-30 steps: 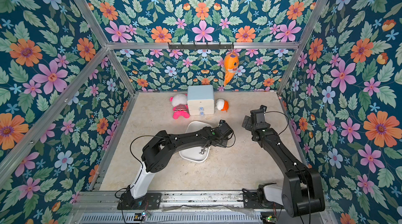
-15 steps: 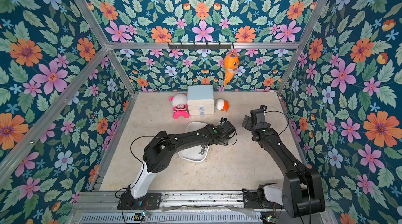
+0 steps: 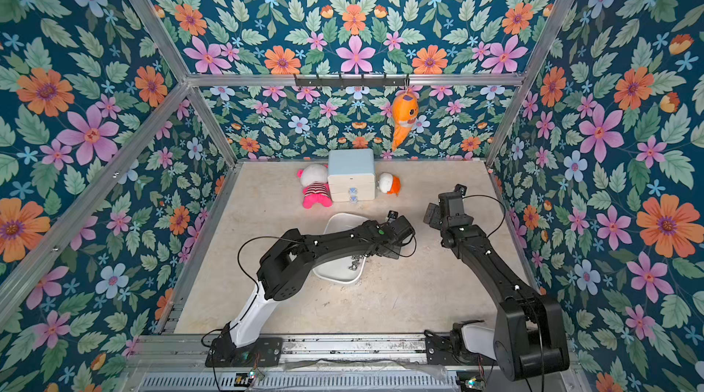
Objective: Take out the wing nut from the storage box
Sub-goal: Place the wing nut at the center of the board, then pick up the wing nut from the storage box.
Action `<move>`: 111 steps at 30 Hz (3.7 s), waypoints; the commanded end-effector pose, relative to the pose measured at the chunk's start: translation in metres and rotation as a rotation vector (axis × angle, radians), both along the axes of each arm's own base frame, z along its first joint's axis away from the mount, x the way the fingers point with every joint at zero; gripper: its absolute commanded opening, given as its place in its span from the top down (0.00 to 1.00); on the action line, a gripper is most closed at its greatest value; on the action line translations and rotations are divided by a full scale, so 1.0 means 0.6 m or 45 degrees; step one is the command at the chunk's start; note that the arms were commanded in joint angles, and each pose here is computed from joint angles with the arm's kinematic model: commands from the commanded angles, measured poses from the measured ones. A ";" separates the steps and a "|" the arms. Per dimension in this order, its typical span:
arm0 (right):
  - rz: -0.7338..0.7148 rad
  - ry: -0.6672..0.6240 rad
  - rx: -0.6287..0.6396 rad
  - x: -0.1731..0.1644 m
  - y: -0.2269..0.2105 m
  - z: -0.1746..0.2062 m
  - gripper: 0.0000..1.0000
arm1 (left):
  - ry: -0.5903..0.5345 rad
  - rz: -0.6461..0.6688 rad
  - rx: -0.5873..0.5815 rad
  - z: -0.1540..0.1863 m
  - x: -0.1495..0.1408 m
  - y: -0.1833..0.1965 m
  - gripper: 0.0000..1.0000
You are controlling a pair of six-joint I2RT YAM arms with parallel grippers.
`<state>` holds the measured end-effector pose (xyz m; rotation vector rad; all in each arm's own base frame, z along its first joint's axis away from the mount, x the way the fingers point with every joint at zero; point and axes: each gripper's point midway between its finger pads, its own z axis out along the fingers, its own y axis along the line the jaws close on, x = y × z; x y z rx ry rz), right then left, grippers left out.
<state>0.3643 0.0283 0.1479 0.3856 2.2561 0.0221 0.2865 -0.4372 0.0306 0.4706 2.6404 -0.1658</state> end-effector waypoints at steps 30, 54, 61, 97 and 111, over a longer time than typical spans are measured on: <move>0.124 0.012 -0.028 0.019 0.058 0.000 0.01 | -0.232 0.250 -0.101 0.168 0.068 0.145 0.69; 0.151 0.044 -0.036 0.022 0.079 -0.016 0.01 | -0.148 0.387 -0.075 0.064 0.115 0.205 0.68; 0.152 0.044 -0.035 0.022 0.079 -0.017 0.01 | -0.137 0.390 -0.079 0.052 0.121 0.200 0.68; 0.165 0.038 -0.025 0.024 0.083 -0.013 0.01 | -0.106 0.489 -0.128 0.010 0.139 0.187 0.70; 0.171 0.046 -0.016 0.023 0.086 -0.021 0.01 | -0.111 0.513 -0.079 0.004 0.126 0.213 0.75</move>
